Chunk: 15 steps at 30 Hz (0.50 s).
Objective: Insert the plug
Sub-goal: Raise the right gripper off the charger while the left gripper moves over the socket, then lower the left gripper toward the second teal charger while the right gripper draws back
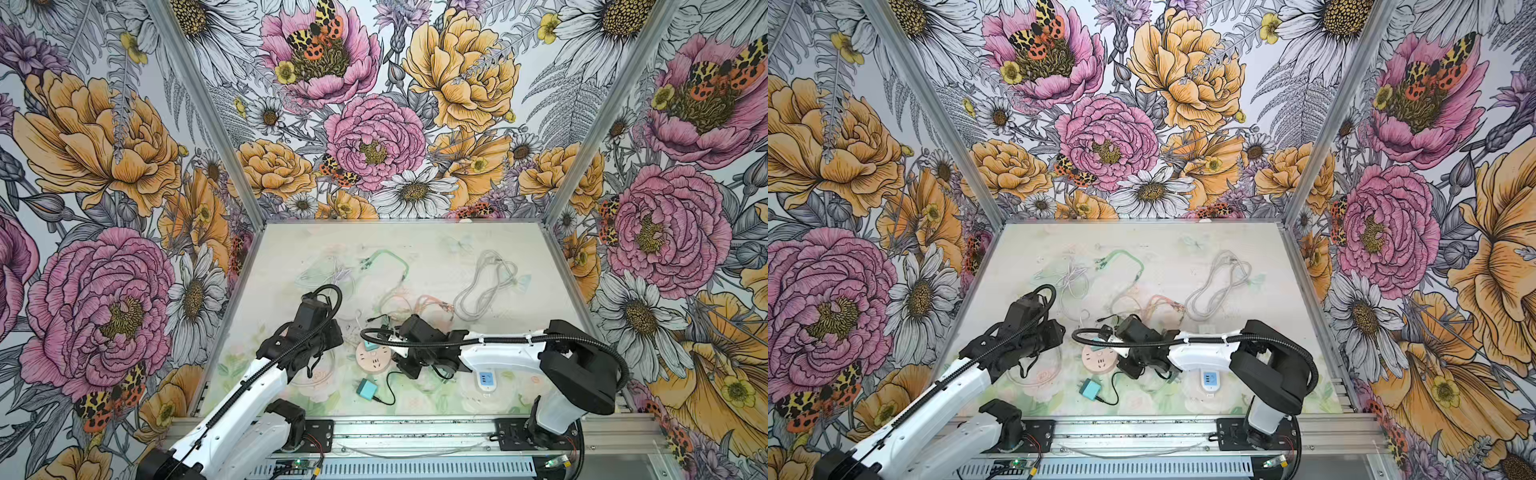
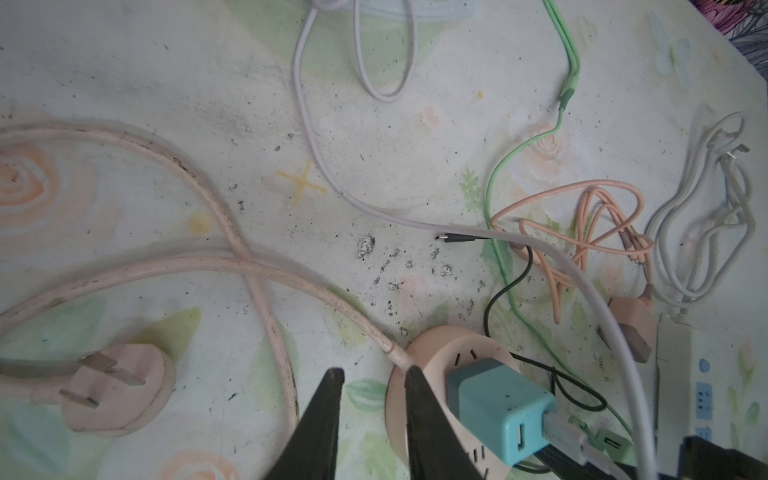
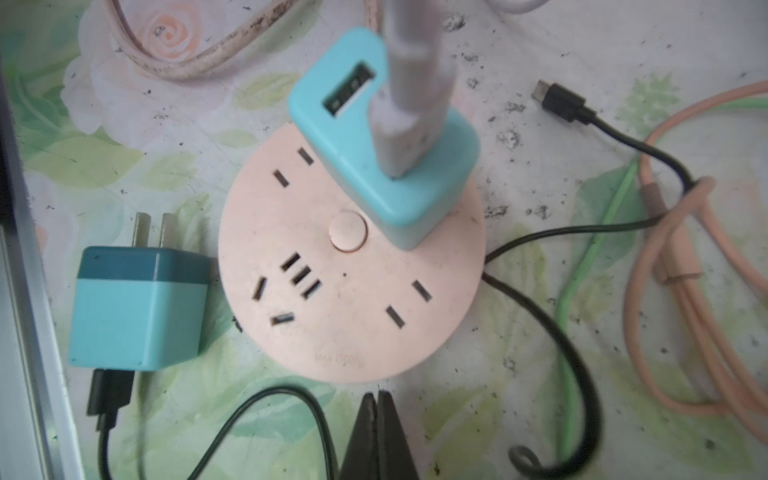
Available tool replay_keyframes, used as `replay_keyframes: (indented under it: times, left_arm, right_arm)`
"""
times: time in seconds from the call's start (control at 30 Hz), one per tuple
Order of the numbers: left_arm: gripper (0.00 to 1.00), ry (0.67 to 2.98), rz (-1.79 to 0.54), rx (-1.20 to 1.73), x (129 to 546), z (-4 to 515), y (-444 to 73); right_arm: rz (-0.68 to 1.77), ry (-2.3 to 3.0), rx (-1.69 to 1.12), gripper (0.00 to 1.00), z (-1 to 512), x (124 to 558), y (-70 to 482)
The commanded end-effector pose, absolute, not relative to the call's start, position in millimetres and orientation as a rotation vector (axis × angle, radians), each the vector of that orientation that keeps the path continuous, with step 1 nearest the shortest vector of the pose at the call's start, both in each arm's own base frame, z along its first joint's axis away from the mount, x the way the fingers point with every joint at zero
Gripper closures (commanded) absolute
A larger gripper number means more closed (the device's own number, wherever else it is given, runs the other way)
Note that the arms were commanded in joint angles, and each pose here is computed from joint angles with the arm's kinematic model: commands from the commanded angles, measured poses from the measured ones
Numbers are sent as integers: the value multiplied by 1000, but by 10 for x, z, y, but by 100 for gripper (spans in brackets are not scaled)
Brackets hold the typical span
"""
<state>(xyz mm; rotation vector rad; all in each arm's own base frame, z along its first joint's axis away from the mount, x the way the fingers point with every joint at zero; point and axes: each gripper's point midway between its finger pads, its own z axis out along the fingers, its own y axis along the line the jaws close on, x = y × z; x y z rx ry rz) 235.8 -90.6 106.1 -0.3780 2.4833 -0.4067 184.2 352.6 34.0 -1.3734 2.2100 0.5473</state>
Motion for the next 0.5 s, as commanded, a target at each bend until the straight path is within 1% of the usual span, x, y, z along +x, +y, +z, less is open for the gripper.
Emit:
replay_keyframes:
  times: [0.0,0.47]
  left_arm:
    - [71,2454,-395,-380,2371,1123,-888]
    - [70,2470,-376,-364,2390,1100,-893]
  right_arm:
    - [589,2162,-1320,100,457,1951,3727]
    - [588,2134,-1330,100,468,2036,3906]
